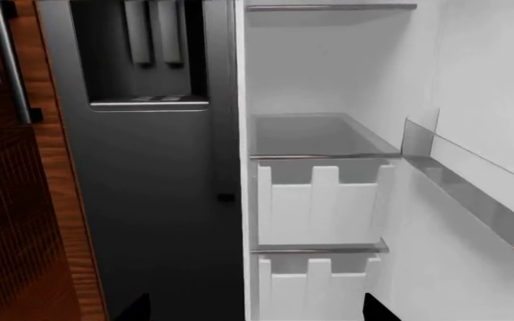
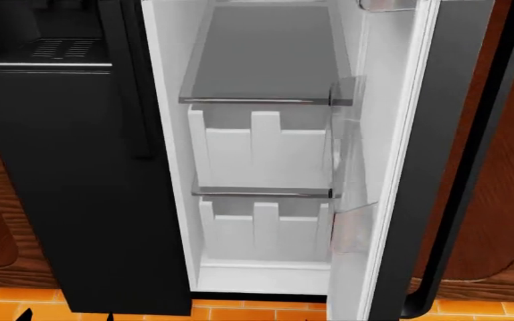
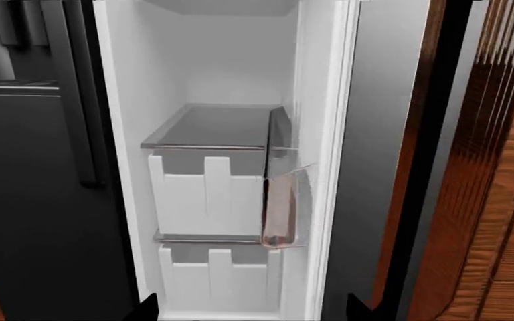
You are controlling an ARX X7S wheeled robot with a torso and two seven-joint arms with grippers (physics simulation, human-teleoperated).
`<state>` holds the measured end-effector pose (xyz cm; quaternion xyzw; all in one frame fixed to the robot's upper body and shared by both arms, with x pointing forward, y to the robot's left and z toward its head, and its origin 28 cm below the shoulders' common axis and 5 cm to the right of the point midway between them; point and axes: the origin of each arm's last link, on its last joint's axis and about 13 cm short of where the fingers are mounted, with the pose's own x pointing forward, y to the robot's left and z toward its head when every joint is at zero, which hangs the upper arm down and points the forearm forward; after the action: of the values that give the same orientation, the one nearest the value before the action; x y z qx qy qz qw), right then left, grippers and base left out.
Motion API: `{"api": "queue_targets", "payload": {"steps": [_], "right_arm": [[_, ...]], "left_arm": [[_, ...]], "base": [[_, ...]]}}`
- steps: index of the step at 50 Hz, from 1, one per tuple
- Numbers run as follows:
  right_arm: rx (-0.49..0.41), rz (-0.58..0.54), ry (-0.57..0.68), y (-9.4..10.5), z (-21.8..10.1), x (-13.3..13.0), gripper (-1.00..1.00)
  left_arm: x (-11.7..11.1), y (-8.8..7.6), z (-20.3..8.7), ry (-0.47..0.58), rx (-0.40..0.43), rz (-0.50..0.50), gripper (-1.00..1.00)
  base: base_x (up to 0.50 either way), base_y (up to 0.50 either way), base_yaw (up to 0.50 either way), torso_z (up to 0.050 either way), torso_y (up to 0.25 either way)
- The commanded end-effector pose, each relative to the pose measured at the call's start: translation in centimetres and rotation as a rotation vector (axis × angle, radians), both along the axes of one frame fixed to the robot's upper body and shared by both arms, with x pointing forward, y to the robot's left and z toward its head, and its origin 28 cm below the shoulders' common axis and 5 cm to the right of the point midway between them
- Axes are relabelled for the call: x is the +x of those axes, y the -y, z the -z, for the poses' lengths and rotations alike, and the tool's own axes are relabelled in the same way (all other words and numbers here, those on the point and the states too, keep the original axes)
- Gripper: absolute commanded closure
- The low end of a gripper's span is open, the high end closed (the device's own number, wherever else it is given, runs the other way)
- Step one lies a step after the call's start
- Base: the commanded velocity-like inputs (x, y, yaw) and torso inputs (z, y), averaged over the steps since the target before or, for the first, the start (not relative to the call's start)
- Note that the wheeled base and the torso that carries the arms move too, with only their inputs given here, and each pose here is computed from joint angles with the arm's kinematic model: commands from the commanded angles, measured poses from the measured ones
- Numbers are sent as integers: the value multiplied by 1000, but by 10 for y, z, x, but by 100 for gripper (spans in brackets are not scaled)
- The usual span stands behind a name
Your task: Close the fridge door
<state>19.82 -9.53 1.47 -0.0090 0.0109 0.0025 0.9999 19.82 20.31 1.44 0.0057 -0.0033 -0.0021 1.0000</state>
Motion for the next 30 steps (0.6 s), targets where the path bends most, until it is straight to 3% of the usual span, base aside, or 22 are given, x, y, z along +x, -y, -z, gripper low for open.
{"api": "queue_targets", "payload": {"steps": [1, 30], "right_arm": [[0, -1, -3, 0, 0, 0, -100], [-2, -3, -4, 0, 0, 4, -100]], "left_arm": [[0, 0, -1, 0, 0, 1, -100], [4, 1, 0, 0, 1, 6, -100]], "base": [[0, -500, 0, 0, 0], [0, -500, 0, 0, 0]]}}
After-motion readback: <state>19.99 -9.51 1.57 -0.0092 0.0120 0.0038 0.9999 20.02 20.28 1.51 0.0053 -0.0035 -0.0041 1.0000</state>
